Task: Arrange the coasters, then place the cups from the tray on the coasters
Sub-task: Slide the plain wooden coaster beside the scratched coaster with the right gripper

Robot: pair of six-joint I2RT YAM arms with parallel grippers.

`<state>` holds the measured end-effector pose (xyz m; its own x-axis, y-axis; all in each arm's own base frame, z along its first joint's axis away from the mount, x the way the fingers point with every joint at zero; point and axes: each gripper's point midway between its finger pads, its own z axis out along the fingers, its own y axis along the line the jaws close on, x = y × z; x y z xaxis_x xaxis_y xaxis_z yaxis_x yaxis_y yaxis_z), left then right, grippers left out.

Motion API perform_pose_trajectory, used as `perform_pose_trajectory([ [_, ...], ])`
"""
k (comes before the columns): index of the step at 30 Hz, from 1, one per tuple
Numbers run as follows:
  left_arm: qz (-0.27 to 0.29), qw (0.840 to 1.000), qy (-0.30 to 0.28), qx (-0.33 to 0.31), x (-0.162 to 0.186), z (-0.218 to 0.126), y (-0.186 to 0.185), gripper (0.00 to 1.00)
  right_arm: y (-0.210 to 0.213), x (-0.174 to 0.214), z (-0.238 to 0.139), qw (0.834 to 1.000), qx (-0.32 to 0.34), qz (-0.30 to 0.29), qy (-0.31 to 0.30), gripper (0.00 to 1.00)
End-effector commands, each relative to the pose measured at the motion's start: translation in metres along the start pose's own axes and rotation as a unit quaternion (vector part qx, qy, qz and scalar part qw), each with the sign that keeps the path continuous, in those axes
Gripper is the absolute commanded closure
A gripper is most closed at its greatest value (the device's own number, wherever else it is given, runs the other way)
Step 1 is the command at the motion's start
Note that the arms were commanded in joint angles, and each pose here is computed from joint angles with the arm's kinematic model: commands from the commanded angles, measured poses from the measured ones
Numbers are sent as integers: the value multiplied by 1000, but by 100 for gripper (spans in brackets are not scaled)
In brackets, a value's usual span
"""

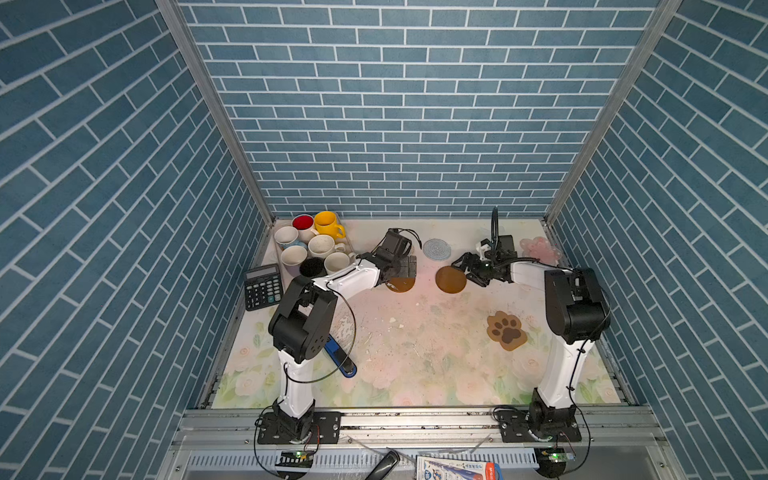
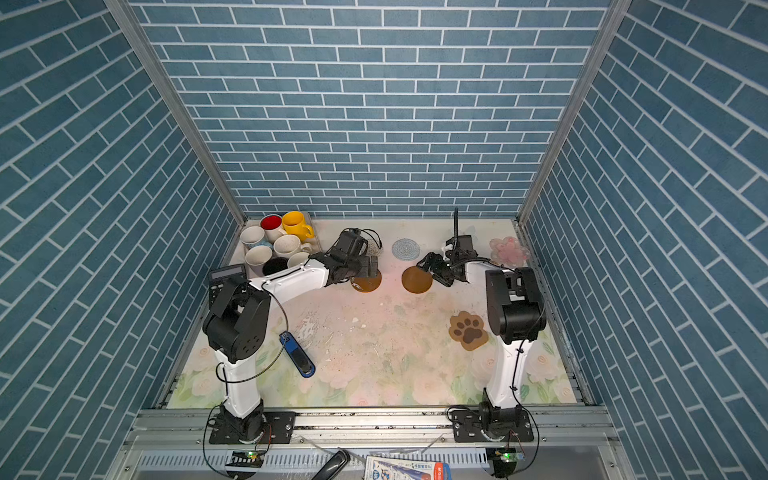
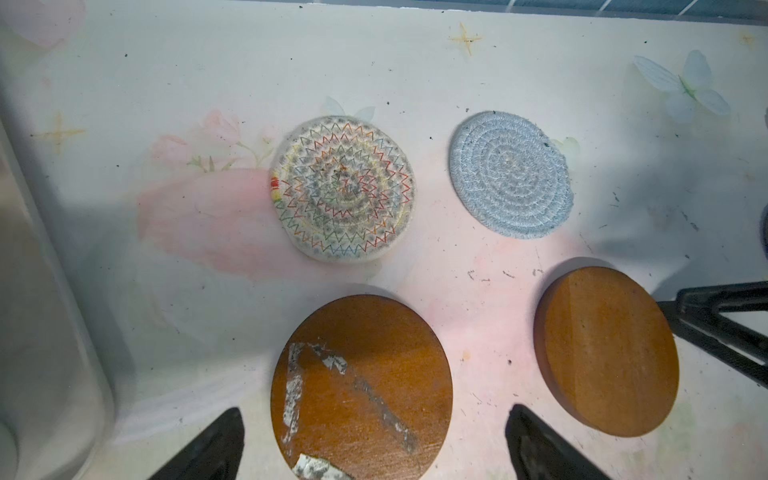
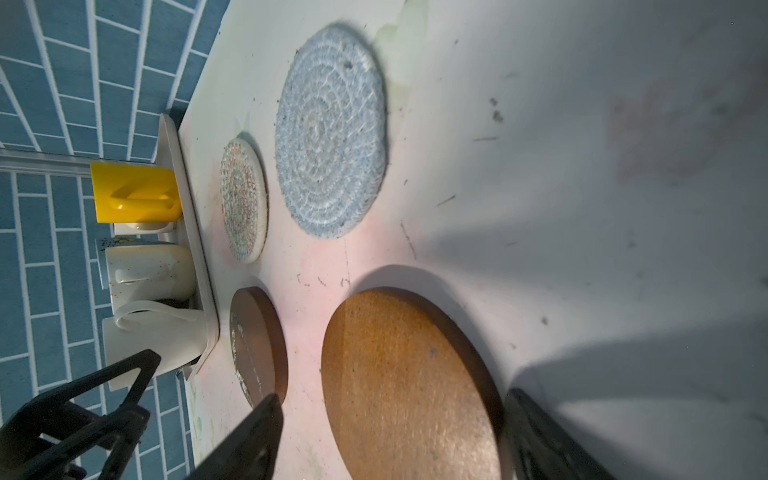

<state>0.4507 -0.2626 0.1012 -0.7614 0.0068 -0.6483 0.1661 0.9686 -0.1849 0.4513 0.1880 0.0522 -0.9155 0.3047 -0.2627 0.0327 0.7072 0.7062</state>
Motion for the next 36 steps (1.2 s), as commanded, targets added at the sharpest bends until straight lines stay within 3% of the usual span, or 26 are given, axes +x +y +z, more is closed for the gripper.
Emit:
perform_pose_trajectory([
  [1,8,1000,4,-3,1,0,-1,1,9,10,-2,1000,-1,11,1,17],
  [16,15,1000,-10,3,-2,-7,-2,1,29,8,-10,1000,15,-19,-4,17],
  [25,5,1000,-20,15,-2,-23,-7,1,37,5,-66,994,74,-65,-39,14],
  [36,46,998,-34,31,13,-53,-60,1,-10,37,-141,990,108,-2,-92,14],
])
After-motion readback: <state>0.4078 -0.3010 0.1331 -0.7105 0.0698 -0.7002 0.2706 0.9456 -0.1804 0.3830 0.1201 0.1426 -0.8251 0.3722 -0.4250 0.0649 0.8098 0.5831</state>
